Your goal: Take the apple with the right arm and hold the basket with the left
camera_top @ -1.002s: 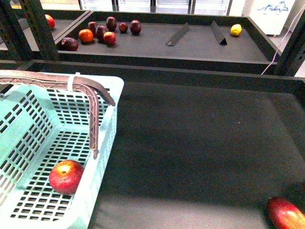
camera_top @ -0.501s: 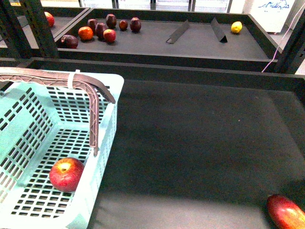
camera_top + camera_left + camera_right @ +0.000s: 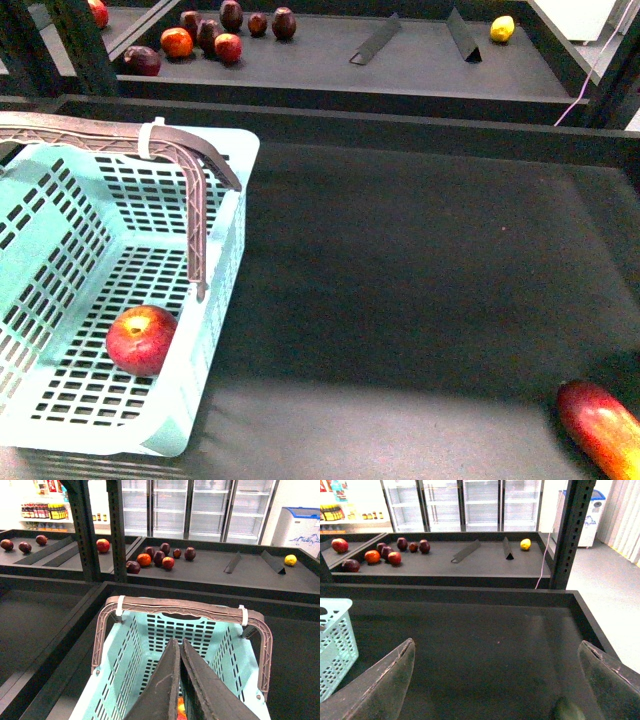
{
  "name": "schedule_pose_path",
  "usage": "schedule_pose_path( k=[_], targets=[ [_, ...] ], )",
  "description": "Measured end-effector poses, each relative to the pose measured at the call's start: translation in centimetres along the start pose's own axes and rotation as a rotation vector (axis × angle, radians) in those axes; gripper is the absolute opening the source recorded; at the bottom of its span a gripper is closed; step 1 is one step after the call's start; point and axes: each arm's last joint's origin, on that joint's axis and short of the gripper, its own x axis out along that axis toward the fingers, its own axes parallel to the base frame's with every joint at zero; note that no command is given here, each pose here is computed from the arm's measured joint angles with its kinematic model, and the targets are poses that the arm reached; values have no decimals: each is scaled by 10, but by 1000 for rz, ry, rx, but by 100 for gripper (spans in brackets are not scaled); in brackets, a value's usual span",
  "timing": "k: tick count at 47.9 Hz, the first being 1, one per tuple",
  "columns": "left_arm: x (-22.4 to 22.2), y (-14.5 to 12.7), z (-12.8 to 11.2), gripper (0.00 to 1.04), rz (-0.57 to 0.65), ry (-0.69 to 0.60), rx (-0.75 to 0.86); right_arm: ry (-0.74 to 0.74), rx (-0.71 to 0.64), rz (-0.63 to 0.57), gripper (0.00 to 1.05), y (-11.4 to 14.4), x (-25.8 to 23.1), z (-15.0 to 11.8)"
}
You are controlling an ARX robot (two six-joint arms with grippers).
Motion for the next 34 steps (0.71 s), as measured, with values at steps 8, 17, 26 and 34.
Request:
schedule_pose_path(
  k=[8, 17, 26, 34],
  targets=[
    [0, 0, 0, 3, 0, 0, 0, 0, 0, 0, 96, 0, 0, 0],
    [0, 0, 0, 4, 0, 0, 0, 0, 0, 0, 96, 0, 0, 0],
    [0, 0, 0, 36, 0, 0, 0, 0, 0, 0, 96, 0, 0, 0],
    [0, 0, 0, 75, 0, 1, 0, 0, 0, 0, 96, 0, 0, 0]
  ],
)
